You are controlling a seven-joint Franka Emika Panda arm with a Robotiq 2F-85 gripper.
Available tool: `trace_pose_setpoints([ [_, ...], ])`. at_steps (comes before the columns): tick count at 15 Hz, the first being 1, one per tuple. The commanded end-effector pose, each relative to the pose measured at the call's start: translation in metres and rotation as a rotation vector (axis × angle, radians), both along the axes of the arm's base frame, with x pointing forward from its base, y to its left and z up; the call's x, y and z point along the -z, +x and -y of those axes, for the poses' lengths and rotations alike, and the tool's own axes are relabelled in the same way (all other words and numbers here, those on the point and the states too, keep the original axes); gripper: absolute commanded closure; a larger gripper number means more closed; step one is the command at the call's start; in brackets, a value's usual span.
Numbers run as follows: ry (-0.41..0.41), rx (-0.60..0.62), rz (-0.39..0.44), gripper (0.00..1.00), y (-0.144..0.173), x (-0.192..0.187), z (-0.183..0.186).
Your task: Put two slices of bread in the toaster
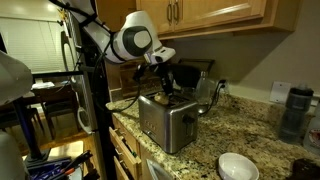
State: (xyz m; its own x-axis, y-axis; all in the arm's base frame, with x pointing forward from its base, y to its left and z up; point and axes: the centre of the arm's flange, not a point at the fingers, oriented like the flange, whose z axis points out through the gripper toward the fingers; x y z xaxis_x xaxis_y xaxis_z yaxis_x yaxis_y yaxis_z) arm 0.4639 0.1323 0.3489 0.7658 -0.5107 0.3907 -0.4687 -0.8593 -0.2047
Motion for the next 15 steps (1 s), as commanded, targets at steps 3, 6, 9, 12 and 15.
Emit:
trace_pose_setpoints([
  [3, -0.016, 0.03, -0.007, 0.85, 0.012, 0.006, -0.006],
  [6, -0.013, 0.038, 0.026, 0.93, 0.011, -0.002, -0.002],
  [9, -0.007, 0.043, 0.045, 0.9, 0.008, -0.008, 0.003],
  [12, -0.006, 0.048, 0.055, 0.91, 0.007, -0.009, 0.008],
  [15, -0.001, 0.053, 0.07, 0.9, 0.007, -0.013, 0.012],
])
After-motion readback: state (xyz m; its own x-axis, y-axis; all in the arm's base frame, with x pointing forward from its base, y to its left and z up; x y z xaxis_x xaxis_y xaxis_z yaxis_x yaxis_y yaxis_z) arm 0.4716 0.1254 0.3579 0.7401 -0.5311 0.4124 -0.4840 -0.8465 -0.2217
